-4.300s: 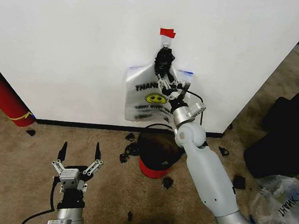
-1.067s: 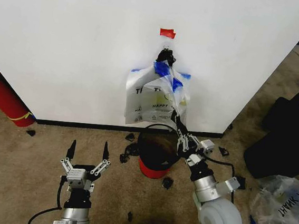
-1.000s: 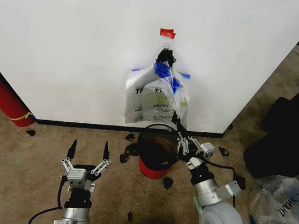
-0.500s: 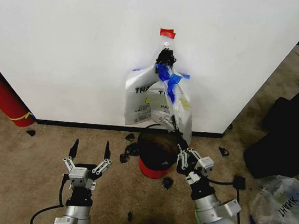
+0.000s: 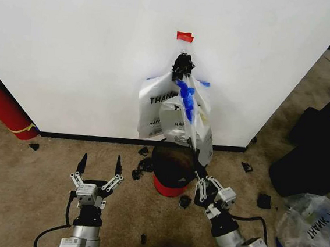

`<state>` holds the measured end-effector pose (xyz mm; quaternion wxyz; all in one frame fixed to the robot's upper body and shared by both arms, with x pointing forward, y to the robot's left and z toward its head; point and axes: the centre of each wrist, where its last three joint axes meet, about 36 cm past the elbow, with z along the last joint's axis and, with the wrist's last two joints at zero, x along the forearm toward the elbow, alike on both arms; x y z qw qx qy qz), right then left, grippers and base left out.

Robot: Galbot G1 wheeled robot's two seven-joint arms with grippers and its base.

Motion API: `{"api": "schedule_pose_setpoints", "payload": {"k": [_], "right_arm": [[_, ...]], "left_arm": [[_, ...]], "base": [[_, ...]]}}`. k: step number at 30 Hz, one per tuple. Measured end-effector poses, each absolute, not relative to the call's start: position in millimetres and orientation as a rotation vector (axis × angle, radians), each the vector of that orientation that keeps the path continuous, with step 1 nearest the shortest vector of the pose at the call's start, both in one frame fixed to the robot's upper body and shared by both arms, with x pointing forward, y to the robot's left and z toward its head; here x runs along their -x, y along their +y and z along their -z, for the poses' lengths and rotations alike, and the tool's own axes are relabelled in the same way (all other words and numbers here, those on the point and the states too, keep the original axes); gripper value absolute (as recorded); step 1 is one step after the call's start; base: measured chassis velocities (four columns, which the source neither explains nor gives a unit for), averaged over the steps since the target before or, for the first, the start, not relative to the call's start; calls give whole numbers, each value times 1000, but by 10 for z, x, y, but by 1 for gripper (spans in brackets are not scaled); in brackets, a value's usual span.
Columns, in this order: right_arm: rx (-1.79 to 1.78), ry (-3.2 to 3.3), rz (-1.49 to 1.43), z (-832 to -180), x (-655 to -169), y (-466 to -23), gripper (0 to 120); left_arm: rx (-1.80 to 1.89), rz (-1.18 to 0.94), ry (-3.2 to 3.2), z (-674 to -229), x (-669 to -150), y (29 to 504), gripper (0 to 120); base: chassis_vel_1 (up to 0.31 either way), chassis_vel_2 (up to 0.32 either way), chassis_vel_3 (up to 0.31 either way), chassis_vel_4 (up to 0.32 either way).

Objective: Pick up the garbage bag from the wall and place it over the trash bin.

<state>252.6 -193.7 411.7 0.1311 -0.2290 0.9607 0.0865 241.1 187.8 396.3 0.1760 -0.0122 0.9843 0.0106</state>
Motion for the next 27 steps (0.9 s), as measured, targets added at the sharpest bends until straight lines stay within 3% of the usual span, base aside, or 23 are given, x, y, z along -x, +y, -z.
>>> {"api": "schedule_pose_setpoints", "payload": {"k": [27], "right_arm": [[744,2741,-151,-3618,-2328,-2153,0]], "left_arm": [[56,-26,2795,-3940,-2410,1877,100]], "base": [[0,0,0,0]]}}
